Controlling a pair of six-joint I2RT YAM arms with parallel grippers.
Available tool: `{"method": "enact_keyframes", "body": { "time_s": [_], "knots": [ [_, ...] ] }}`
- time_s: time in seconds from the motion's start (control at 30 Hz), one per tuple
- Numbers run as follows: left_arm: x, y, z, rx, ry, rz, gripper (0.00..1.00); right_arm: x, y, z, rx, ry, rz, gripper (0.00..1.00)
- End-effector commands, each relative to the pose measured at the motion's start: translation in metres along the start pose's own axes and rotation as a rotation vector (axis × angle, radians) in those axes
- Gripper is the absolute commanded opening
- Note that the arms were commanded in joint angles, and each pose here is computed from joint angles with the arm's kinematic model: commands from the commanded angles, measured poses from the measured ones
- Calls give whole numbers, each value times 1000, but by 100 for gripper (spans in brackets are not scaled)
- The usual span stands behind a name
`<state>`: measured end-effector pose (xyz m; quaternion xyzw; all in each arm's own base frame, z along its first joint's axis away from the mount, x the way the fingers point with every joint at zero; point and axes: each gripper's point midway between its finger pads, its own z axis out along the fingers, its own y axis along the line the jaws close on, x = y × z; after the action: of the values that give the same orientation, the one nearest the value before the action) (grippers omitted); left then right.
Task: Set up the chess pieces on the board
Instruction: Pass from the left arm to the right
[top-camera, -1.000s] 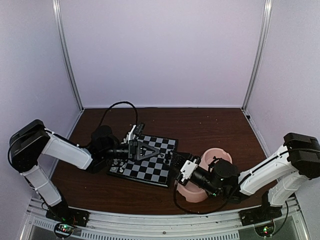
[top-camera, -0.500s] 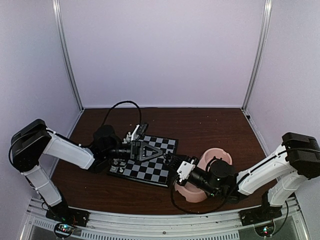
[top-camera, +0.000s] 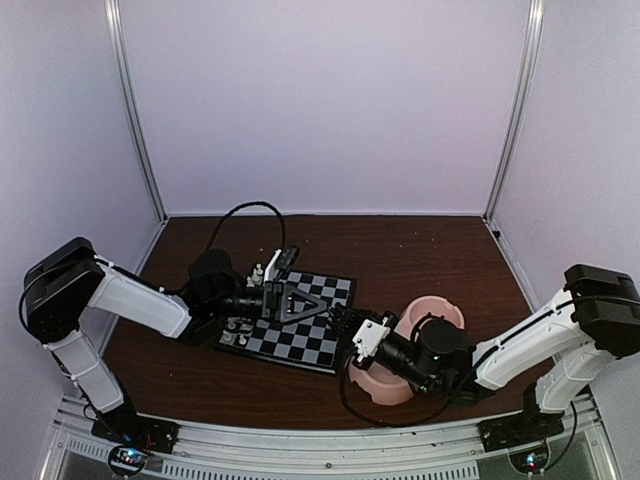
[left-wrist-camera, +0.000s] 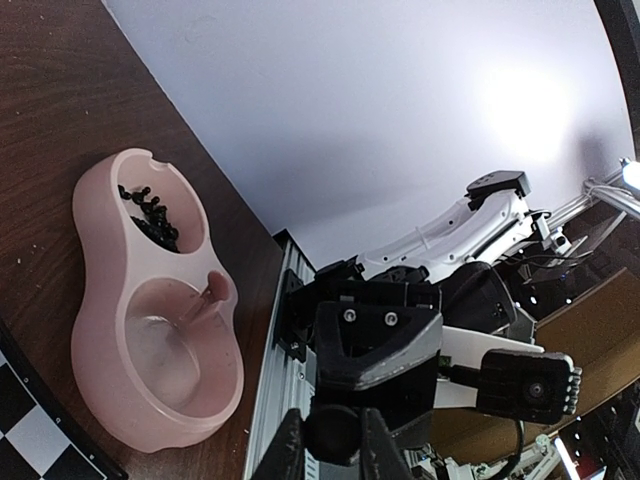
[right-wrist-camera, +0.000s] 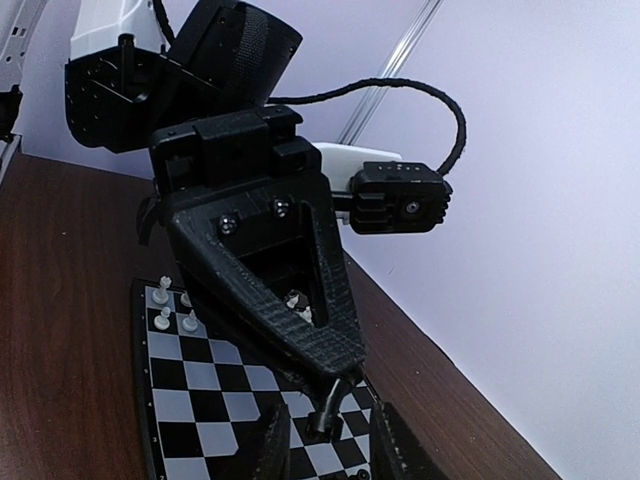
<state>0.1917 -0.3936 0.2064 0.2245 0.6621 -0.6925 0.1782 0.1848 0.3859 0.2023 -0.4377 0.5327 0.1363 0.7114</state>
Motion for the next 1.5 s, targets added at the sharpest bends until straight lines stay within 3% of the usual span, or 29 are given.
{"method": "enact_keyframes", "body": {
  "time_s": [0.0,0.27,0.4,0.73,0.9,1.03,1.27,1.47],
  "knots": [
    [-2,-10,6,38,14,38,3,-2,0,4,14,7,11,29],
    [0,-10,8,35,27,42,4,-2,0,5,12,10,13,21],
    [1,-11,9,38,31,44,5,-2,-1,5,14,13,15,4],
    [1,-10,1,-26,10,130,42,-2,-10,7,40,71,53,0],
    [-7,1,-21,-213,-57,285,62,1,-21,11,59,119,99,0],
    [-18,-1,-45,-358,-122,415,65,10,-36,15,95,195,140,0],
    [-27,14,-70,-544,-174,499,65,24,-60,34,80,397,302,0],
    [-29,26,-80,-628,-183,520,65,60,-83,44,72,676,527,0]
  ]
}}
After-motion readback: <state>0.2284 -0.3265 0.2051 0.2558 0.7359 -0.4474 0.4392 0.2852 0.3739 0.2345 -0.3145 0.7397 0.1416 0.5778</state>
